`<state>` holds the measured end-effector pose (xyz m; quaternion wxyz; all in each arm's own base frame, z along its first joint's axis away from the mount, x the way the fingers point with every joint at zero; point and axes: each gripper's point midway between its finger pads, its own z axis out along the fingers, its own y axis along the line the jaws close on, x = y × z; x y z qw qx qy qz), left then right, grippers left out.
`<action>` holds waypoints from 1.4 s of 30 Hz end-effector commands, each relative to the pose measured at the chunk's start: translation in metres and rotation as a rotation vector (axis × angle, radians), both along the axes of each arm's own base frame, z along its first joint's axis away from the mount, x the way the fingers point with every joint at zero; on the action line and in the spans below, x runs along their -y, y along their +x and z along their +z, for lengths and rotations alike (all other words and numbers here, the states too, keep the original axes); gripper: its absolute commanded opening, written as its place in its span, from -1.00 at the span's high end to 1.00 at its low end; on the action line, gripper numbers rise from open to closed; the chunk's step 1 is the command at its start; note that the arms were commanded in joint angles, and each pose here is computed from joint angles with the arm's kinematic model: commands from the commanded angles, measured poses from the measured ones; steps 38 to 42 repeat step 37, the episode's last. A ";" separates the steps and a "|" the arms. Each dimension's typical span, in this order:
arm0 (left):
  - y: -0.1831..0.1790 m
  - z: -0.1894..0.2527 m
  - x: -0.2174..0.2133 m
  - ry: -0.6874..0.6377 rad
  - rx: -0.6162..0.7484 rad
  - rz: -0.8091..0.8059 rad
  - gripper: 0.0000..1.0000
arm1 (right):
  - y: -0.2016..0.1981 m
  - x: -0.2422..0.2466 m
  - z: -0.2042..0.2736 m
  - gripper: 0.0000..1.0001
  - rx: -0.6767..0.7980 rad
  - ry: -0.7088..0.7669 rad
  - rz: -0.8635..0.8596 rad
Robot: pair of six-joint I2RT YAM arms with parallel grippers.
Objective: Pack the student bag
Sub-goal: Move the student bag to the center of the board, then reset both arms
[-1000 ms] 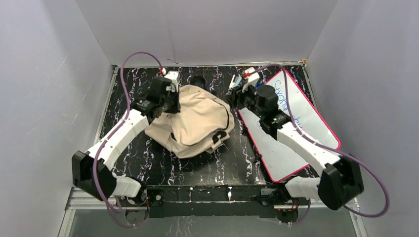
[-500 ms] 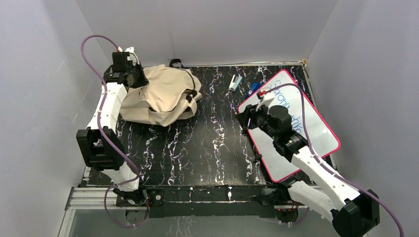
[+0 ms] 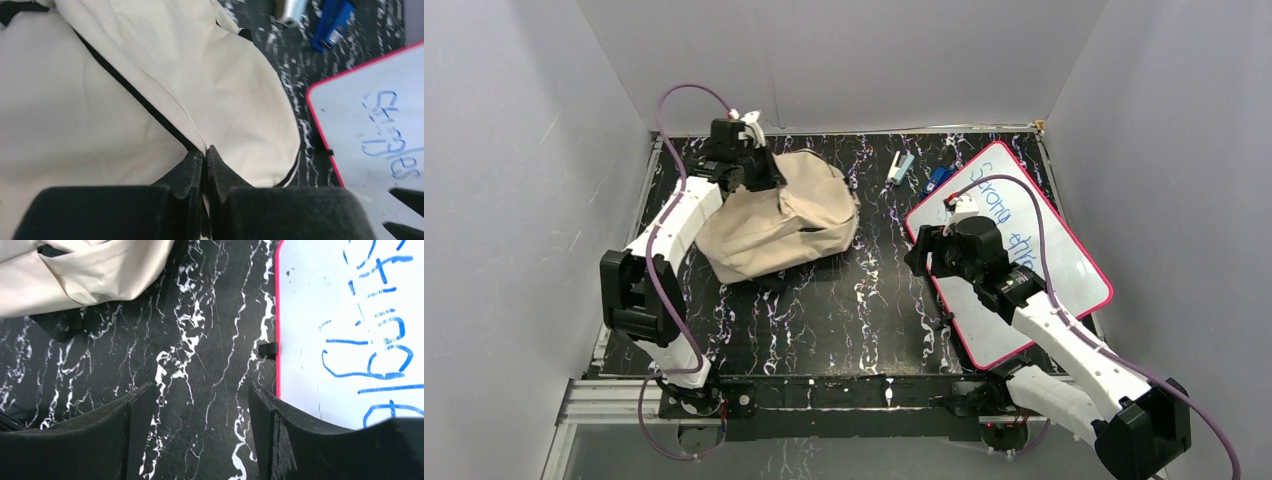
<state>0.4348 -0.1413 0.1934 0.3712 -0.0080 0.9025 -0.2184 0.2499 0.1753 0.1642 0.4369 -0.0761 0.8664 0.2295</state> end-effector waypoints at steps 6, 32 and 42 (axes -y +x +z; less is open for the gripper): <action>-0.019 0.035 0.011 0.001 0.108 0.010 -0.04 | 0.001 0.011 0.021 -0.96 -0.052 -0.042 -0.071; -0.227 0.054 -0.106 0.030 0.311 0.423 -0.82 | -0.021 0.048 0.137 -0.97 0.417 0.011 -0.064; -0.225 0.052 -0.106 0.044 0.304 0.424 -0.83 | -0.020 0.057 0.130 -0.97 0.402 0.006 -0.118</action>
